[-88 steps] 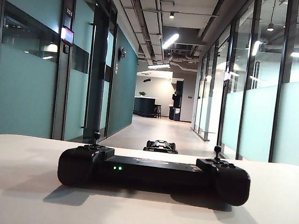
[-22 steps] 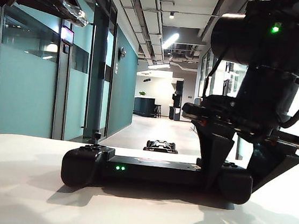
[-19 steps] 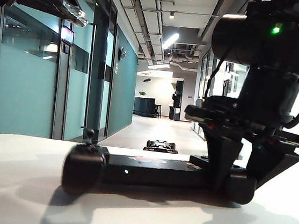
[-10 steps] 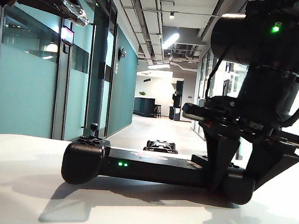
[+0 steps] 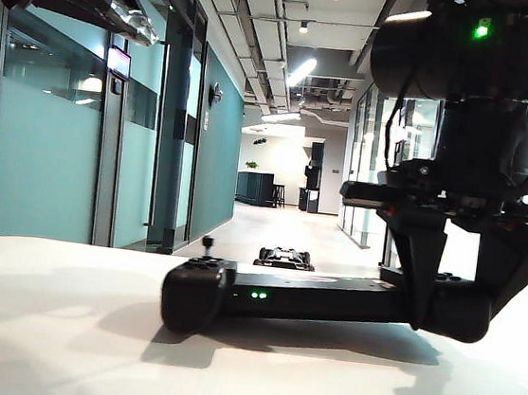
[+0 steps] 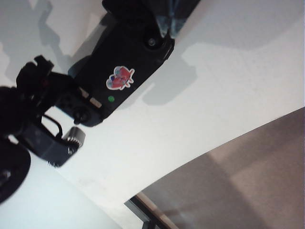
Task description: Push the left joystick on the remote control sitting on the white table forward to make the robot dog walk in a straight line until it approaches the door.
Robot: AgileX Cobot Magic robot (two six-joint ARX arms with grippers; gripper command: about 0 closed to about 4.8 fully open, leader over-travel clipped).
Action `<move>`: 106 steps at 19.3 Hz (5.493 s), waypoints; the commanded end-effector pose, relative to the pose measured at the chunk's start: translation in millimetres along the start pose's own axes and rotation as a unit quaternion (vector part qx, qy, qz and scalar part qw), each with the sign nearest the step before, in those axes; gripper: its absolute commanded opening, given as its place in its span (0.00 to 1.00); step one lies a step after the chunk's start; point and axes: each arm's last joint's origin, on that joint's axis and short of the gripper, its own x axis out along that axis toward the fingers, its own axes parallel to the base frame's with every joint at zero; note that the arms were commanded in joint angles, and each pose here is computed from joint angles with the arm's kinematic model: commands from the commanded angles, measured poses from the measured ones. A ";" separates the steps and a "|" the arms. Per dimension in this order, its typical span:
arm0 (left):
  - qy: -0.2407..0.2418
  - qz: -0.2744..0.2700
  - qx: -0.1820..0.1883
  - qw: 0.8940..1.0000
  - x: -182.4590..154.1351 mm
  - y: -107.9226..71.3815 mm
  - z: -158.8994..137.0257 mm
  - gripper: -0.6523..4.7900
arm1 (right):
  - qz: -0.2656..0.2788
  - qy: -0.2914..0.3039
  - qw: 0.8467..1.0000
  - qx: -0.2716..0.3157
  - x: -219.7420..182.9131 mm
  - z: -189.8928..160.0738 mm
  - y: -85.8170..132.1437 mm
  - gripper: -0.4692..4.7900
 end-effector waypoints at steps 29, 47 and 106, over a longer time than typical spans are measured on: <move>0.090 -0.178 0.047 0.979 121.0 26.6 -82.1 0.11 | 0.037 0.005 0.999 0.029 13.2 -3.0 3.3 0.29; 0.071 -0.160 0.057 0.983 132.0 32.6 -82.7 0.11 | 0.037 0.006 0.999 0.029 13.3 -3.3 3.3 0.29; 0.059 -0.148 0.044 0.986 150.3 40.9 -90.5 0.11 | 0.034 0.013 0.999 0.028 13.3 -4.5 2.6 0.29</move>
